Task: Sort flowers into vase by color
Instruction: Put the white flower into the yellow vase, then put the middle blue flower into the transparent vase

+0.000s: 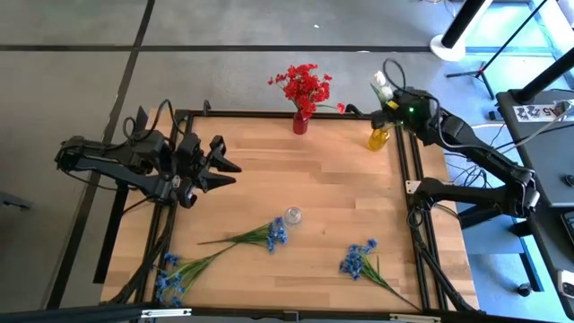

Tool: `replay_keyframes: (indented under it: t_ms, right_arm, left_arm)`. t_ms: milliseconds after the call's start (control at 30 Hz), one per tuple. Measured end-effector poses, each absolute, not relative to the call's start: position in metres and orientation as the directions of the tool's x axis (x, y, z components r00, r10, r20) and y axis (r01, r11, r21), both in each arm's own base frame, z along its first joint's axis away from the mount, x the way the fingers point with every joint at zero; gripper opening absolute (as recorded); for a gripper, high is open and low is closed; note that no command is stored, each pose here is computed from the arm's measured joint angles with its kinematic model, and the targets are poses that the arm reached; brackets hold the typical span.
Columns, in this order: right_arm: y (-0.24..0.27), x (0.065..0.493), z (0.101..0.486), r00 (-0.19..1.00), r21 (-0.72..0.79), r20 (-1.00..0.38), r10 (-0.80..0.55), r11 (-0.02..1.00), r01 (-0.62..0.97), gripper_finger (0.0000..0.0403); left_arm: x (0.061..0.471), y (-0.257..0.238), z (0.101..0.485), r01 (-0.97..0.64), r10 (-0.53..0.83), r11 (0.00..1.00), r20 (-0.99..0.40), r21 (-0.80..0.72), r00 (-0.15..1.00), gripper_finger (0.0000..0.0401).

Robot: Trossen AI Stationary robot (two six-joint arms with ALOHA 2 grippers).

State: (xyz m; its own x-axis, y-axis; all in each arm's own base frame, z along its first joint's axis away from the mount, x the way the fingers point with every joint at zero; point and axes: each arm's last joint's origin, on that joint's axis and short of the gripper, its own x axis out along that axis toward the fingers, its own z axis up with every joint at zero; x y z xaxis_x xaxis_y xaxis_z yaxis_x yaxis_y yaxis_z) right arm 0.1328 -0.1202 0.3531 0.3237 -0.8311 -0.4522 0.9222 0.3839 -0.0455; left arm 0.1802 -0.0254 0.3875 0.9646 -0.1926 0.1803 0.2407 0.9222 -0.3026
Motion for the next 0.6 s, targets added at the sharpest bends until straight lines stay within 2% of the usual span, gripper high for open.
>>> replay_keyframes:
  t_ms: [167,367,500,600]
  right_arm:
    - [-0.115,0.127,0.348,0.293,-0.042,-0.552,-0.78,0.377,0.925,0.02]
    - [-0.102,0.113,0.375,0.316,-0.006,-0.607,-0.729,0.401,0.916,0.0302]
    - [-0.092,0.104,0.4,0.404,0.064,-0.591,-0.699,0.458,0.887,0.033]
    - [-0.085,0.099,0.414,0.487,0.138,-0.566,-0.665,0.505,0.852,0.033]
  left_arm:
    - [0.185,-0.028,0.385,0.246,-0.202,0.92,0.17,-0.306,0.965,0.0137]
    - [0.202,-0.03,0.374,0.216,-0.19,0.887,0.104,-0.408,0.976,0.0137]
    - [0.217,-0.033,0.356,0.132,-0.166,0.848,-0.021,-0.514,0.986,0.0137]
    - [0.225,-0.046,0.335,0.066,-0.209,0.821,-0.192,-0.567,0.959,0.0137]
